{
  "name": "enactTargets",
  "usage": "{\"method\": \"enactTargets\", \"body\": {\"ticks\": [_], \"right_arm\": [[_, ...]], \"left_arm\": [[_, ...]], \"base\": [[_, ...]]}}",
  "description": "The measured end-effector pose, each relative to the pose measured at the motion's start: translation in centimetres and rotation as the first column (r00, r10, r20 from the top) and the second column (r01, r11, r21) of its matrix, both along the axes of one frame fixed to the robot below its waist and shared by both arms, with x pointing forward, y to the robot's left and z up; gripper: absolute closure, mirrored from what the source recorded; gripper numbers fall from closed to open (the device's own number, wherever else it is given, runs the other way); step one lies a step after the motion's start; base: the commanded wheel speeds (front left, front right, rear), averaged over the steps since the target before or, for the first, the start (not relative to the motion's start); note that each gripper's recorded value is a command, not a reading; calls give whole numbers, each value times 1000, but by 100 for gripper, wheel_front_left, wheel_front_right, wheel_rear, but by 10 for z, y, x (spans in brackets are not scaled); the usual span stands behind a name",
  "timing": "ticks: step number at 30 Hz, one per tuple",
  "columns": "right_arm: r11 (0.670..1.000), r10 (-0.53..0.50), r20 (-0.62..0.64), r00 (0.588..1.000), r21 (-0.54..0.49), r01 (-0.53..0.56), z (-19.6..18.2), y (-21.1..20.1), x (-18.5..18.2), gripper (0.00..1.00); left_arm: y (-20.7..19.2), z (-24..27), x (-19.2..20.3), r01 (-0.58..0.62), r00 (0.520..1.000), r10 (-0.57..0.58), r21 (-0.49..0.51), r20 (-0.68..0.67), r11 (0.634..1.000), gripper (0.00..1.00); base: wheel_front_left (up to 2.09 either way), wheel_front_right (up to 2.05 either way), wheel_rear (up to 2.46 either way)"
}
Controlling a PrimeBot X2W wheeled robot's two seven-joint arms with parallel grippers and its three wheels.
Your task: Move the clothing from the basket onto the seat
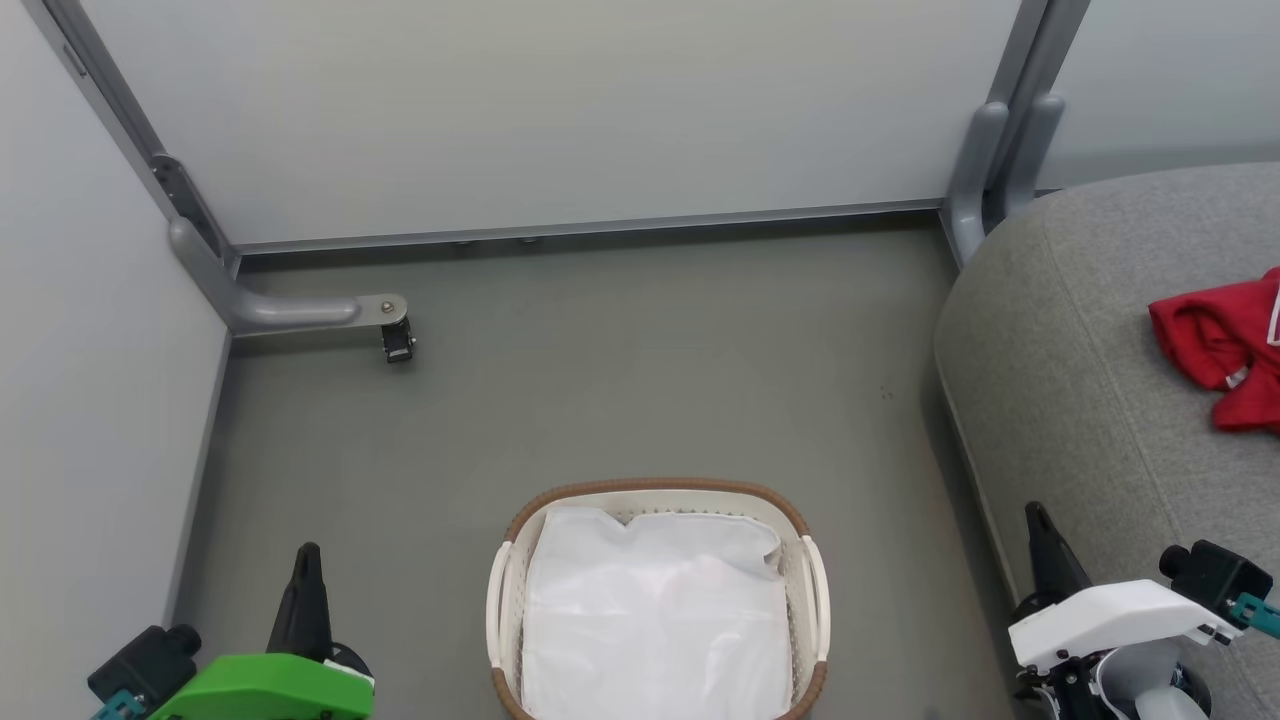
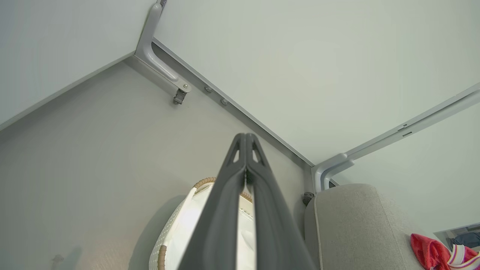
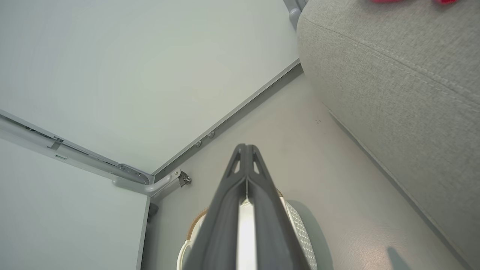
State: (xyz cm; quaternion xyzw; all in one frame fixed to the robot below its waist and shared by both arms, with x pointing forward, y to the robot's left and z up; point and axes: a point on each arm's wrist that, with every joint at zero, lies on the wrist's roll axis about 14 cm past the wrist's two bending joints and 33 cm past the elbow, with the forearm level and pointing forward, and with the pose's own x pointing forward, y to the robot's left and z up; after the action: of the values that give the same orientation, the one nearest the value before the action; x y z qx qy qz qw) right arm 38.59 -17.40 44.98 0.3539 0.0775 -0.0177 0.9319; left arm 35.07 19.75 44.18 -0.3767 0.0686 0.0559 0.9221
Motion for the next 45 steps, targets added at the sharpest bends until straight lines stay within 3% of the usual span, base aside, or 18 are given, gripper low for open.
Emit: {"method": "enactTargets", "body": {"ticks": [20, 45], "right_arm": [[968, -53, 9, 999, 246, 49, 12, -7, 3, 100], [873, -92, 23, 995, 483, 70, 26, -15, 3, 100]], "left_arm": [[4, 14, 11, -32, 999, 40, -228, 30, 973, 100], [4, 30, 21, -29, 996, 66, -454, 65, 890, 100]], "base": [[0, 0, 0], [0, 0, 0]]}}
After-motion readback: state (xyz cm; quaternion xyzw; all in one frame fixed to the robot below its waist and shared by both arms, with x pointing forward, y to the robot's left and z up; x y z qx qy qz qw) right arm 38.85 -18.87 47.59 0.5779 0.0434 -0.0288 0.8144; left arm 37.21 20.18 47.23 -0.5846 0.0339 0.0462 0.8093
